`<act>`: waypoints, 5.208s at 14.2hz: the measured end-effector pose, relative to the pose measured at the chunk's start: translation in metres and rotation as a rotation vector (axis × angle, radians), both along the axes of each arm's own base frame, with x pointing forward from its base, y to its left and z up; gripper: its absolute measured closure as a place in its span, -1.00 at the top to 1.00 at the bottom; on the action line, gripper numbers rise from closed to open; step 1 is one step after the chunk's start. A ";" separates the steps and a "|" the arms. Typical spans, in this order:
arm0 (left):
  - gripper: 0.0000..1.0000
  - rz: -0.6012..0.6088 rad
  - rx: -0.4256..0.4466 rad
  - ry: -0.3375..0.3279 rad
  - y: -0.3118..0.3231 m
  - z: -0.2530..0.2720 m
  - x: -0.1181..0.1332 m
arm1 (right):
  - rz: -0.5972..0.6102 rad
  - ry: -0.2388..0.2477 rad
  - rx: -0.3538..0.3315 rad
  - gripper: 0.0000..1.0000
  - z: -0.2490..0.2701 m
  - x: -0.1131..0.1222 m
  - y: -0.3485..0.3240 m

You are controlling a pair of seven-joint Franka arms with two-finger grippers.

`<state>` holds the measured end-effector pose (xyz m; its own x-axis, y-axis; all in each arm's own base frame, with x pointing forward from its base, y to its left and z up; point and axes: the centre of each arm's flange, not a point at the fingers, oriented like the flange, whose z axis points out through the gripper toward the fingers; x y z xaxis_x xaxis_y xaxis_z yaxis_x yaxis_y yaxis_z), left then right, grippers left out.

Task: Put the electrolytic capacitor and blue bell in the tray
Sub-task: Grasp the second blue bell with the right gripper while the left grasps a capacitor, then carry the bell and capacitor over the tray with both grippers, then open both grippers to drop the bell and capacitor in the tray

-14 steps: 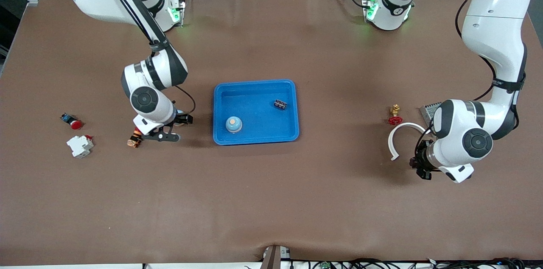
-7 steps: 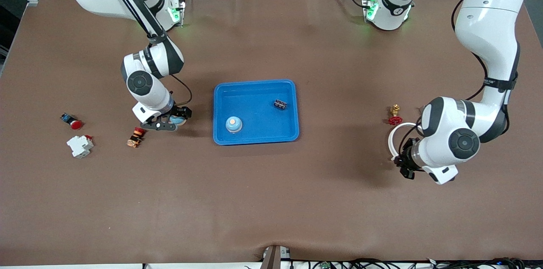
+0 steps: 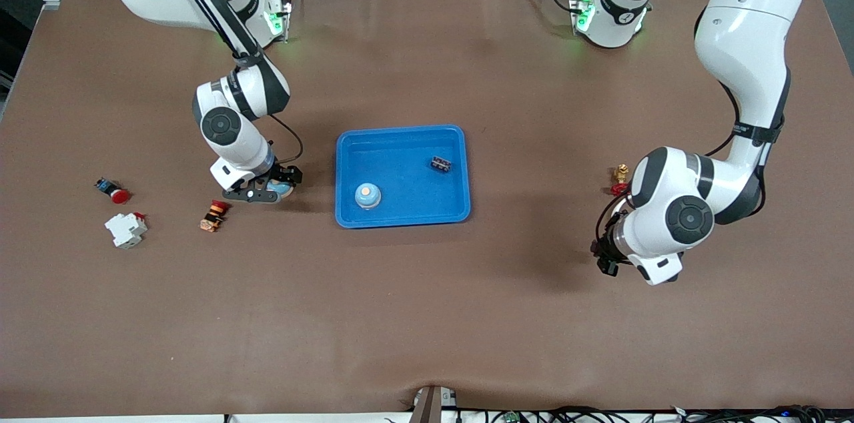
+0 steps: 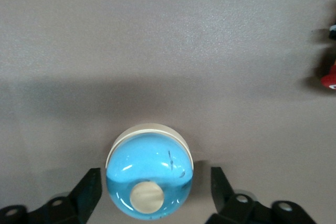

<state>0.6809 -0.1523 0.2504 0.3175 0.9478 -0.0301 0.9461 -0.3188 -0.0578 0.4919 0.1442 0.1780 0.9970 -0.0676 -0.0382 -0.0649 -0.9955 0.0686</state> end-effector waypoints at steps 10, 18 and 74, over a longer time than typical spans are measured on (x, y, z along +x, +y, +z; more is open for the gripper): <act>-0.40 0.014 -0.009 -0.044 0.005 0.019 0.013 | -0.077 0.138 0.030 0.32 0.079 -0.016 0.061; -0.40 -0.026 -0.010 -0.051 0.010 0.022 0.016 | -0.279 0.102 0.114 0.32 0.119 -0.055 0.150; 1.00 -0.520 -0.008 -0.104 -0.179 0.166 -0.063 | -0.344 0.113 -0.007 1.00 0.100 0.016 0.215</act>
